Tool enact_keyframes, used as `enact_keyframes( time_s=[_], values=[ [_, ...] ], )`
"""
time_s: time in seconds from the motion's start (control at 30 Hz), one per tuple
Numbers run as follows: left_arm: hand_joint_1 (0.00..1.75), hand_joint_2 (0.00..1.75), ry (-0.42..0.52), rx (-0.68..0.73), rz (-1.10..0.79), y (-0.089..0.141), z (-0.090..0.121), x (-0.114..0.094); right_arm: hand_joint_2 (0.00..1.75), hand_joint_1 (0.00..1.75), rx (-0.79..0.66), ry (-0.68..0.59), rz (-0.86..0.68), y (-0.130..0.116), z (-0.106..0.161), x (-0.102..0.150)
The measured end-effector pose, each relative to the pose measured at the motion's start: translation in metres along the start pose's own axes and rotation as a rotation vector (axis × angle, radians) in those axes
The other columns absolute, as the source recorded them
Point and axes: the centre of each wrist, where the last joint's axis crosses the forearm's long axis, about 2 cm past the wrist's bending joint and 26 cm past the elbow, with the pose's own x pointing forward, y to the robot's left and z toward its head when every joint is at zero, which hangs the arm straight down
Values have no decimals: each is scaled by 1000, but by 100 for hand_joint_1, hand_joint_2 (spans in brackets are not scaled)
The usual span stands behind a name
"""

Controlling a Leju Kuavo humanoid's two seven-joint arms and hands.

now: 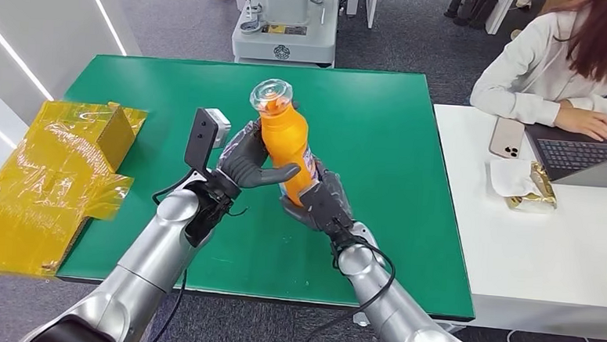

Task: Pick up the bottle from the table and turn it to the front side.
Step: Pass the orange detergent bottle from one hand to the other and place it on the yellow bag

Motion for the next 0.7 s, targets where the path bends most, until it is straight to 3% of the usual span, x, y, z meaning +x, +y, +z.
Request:
enact_keyframes(
  time_s=[0.57,0.6,0.7],
  values=[
    [0,175,46,18,14,8,-6,2,175,175,28,19,133,0,0,-4],
    [18,175,47,19,14,8,-6,2,175,175,28,20,134,0,1,-5],
    [145,175,52,20,16,8,-6,2,175,175,27,23,141,1,1,-5]
  ],
)
